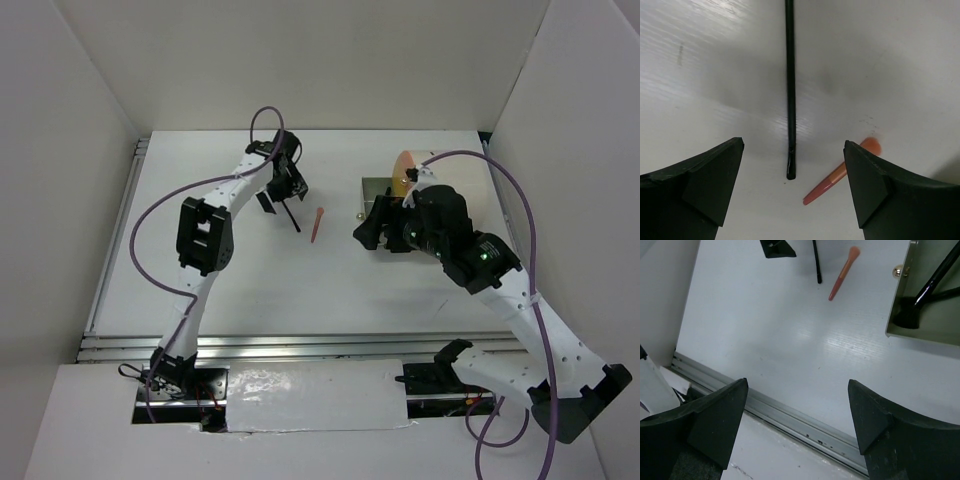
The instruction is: Organize the makeup
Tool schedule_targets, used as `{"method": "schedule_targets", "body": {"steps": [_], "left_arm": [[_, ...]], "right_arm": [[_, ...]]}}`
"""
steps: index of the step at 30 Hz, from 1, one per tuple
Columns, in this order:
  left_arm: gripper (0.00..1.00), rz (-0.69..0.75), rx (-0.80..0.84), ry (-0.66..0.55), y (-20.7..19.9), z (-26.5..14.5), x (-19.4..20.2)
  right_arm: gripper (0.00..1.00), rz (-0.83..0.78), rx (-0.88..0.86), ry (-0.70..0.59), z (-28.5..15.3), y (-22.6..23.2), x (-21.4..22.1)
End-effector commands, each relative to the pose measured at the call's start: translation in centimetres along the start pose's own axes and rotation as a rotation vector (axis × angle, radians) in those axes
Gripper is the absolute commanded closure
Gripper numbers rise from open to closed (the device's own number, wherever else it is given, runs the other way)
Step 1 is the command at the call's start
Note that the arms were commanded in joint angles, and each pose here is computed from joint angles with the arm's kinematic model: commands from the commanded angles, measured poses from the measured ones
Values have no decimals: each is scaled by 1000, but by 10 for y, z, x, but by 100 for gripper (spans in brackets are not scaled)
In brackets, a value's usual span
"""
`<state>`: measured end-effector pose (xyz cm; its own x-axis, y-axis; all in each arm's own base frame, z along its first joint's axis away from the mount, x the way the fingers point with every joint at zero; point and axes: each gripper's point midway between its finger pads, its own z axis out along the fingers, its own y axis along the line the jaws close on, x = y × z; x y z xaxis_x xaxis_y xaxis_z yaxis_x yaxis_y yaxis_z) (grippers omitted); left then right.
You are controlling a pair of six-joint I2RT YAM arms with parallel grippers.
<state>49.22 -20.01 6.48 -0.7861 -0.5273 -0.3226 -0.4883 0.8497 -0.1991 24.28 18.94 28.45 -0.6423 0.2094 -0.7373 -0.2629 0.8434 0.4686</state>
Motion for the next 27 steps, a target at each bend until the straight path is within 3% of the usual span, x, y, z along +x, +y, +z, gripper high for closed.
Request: {"method": "schedule_targets", "body": {"steps": [1, 7, 11, 16, 19, 21, 22, 24, 25, 26, 27], "left_arm": [[6, -31, -34, -22, -3, 5, 0], [10, 12, -219, -2, 29, 42, 24], [22, 75, -338, 51, 51, 55, 47], [28, 125, -438, 106, 73, 62, 75], [49, 125, -482, 134, 92, 58, 91], [54, 129, -499, 151, 107, 52, 100], [65, 133, -500, 153, 111, 50, 102], [76, 146, -524, 168, 124, 44, 109], [92, 153, -530, 173, 128, 42, 110], [99, 162, -546, 190, 137, 39, 116], [100, 171, -542, 195, 140, 38, 119]], "right_arm": [[11, -22, -32, 15, -8, 1, 9], [11, -32, -69, 5, -11, 6, 9], [11, -87, -69, -18, -15, 9, -3], [11, -133, -69, -37, -18, 11, -12], [11, -132, -80, -38, -17, 12, -12], [11, -127, -97, -30, -14, 15, -9], [11, -122, -105, -31, -15, 16, -8], [11, -119, -120, -28, -13, 18, -6], [11, -117, -120, -30, -13, 17, -6], [11, -116, -121, -31, -13, 18, -6], [11, -114, -122, -32, -12, 18, -7]]}}
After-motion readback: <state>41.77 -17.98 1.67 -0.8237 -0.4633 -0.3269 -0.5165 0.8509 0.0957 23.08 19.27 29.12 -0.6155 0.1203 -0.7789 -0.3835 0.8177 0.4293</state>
